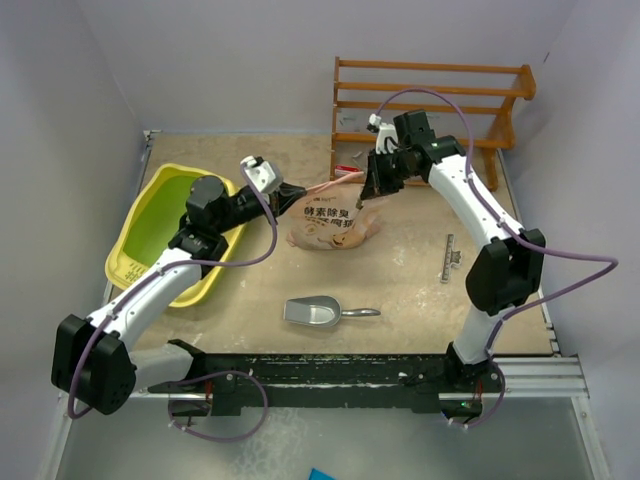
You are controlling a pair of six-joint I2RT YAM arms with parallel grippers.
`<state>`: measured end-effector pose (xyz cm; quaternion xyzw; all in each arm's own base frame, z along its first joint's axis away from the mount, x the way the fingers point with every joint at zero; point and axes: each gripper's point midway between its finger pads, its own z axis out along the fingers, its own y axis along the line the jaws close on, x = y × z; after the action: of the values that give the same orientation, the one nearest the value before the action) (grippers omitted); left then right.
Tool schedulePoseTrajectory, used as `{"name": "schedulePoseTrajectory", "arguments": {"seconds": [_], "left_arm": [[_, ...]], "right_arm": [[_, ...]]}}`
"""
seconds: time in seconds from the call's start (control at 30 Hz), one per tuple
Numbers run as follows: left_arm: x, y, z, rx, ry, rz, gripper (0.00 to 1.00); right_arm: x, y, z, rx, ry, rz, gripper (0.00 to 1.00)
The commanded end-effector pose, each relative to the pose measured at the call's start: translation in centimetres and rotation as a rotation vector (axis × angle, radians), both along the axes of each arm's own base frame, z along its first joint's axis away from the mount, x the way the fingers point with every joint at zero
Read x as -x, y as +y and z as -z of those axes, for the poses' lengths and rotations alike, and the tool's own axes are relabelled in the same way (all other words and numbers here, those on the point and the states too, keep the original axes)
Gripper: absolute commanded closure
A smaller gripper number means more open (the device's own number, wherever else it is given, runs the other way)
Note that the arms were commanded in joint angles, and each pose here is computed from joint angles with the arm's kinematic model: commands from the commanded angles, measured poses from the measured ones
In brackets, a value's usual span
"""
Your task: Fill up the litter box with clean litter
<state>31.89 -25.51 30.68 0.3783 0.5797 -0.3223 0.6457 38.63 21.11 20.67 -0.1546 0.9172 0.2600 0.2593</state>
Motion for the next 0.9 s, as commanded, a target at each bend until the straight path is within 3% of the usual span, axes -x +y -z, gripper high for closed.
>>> {"name": "schedulePoseTrajectory", "arguments": {"seconds": [0.0, 0.4, 0.67, 0.87], "left_arm": [[0.4, -0.7, -5.2, 0.057, -0.141, 0.038, 1.00], [0.1, -1.6, -5.5, 0.062, -0.140, 0.080, 1.00], [0.8, -1.5, -5.6, 0.066, -0.130, 0.087, 1.00], [1.1, -0.9, -5.9, 0.045, -0.146, 0.063, 1.00]], "right_arm": [[3.0, -1.0, 0.2, 0.061, 0.093, -0.033, 0.99], [8.3, -6.6, 1.7, 0.286, 0.144, 0.026, 0.98], [3.3, -3.6, 0.5, 0.158, 0.029, 0.058, 0.99], [3.2, -2.9, -5.3, 0.069, -0.070, 0.089, 1.00]]}}
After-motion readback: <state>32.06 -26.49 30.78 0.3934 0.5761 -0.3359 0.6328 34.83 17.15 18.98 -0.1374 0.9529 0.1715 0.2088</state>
